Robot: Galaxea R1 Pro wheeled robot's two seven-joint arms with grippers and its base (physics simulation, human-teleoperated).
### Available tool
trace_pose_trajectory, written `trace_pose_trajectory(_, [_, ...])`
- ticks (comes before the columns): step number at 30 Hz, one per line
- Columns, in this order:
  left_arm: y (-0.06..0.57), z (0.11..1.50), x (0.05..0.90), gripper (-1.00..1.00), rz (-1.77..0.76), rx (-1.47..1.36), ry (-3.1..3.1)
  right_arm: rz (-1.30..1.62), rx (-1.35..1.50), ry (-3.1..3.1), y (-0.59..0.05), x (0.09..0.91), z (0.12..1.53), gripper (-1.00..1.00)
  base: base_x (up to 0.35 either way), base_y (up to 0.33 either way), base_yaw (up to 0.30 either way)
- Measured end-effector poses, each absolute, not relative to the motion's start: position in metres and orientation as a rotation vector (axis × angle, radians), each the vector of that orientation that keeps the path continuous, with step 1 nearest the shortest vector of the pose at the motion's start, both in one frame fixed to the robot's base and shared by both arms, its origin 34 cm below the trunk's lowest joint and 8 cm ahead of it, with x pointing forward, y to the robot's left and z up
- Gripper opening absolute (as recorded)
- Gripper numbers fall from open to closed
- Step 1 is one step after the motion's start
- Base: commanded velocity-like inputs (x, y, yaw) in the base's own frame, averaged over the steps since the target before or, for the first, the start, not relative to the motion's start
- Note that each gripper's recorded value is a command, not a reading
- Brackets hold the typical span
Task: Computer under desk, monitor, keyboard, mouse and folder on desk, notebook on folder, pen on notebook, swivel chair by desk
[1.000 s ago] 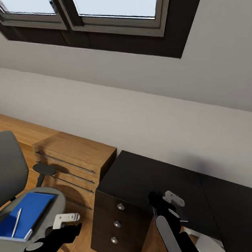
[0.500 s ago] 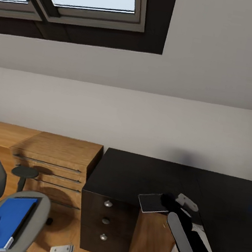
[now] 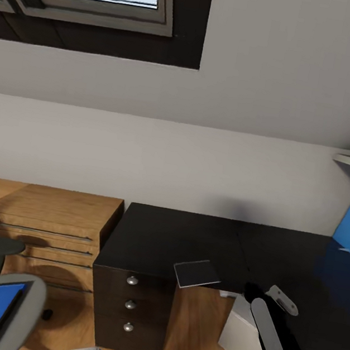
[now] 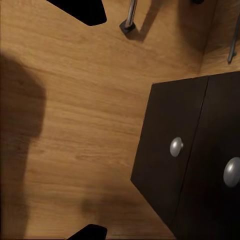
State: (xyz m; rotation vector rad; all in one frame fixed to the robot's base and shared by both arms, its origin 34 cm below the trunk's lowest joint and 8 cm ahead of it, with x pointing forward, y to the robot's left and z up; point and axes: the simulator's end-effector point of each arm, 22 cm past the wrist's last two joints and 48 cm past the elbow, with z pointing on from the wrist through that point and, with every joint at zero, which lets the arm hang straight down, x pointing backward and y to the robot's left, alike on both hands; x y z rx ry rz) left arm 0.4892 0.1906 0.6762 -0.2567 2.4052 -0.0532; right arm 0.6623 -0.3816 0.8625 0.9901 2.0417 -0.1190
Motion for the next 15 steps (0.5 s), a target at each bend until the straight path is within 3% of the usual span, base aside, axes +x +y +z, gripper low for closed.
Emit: trace_pose_trajectory(15, [0.1892, 0.6678, 0.4818, 1.0, -0.05, -0.254, 2.429, -0.126, 0.973, 2.05, -0.378, 0.6627, 0.8629, -1.0, 0.0, 0.0, -0.252])
